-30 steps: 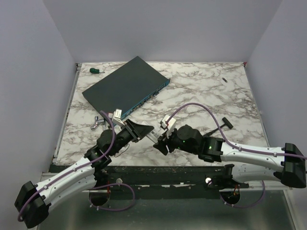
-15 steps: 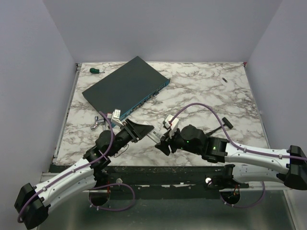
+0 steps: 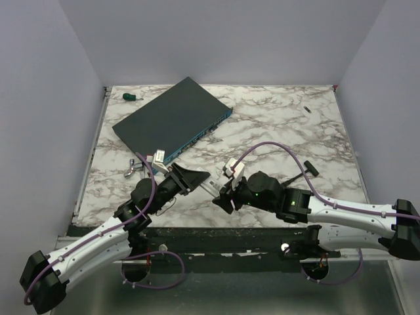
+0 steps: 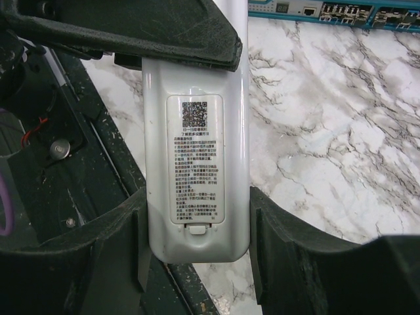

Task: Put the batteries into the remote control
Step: Adjust the remote control.

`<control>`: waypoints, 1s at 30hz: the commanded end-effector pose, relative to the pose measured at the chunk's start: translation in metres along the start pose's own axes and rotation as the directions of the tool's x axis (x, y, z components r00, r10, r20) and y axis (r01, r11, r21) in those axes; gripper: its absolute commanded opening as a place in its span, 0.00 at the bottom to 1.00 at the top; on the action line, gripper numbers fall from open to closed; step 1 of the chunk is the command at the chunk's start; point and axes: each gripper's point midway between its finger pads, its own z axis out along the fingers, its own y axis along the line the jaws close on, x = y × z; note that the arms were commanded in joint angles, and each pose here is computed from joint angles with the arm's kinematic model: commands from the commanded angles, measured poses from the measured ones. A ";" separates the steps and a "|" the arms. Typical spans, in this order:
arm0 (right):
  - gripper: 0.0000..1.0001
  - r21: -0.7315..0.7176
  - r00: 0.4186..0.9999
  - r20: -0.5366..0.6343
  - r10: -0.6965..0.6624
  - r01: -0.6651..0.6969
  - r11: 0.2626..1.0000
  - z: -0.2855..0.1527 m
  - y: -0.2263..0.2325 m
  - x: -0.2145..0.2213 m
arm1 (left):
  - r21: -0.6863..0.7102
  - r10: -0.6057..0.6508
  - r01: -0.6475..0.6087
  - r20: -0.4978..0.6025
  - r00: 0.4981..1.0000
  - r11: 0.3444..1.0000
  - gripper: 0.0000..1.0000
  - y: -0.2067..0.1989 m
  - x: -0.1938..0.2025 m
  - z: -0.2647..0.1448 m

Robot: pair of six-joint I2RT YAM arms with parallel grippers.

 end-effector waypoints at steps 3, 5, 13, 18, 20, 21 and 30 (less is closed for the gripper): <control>0.01 -0.046 1.000 0.018 0.009 -0.008 0.999 -0.004 0.008 -0.002 | -0.041 -0.008 0.009 0.033 0.999 0.999 0.42 0.008 -0.006 0.002; 0.01 -0.049 1.000 0.022 0.011 -0.010 0.999 -0.004 0.009 -0.002 | -0.044 -0.009 0.011 0.032 0.999 0.999 0.41 0.010 -0.005 0.002; 0.01 -0.028 0.999 0.042 0.007 -0.006 1.000 -0.002 0.005 -0.007 | -0.044 -0.026 0.026 0.015 1.000 0.999 0.06 0.011 -0.002 0.004; 0.08 -0.001 0.999 0.052 0.002 -0.002 1.000 -0.001 0.001 -0.012 | -0.007 -0.033 0.033 -0.005 0.999 0.999 0.00 0.006 0.003 0.006; 0.29 0.009 0.998 0.064 0.007 -0.008 1.000 -0.002 -0.001 -0.016 | 0.019 -0.025 0.025 -0.006 1.000 1.000 0.00 0.003 0.003 0.006; 0.35 0.006 0.998 0.067 0.007 -0.008 1.000 -0.004 0.000 -0.017 | 0.029 -0.019 0.019 -0.004 1.000 0.999 0.00 0.001 0.003 0.006; 0.86 0.079 0.947 0.289 0.142 -0.171 0.982 -0.034 -0.019 -0.061 | 0.009 0.046 -0.046 -0.002 0.999 0.999 0.00 0.011 0.001 0.000</control>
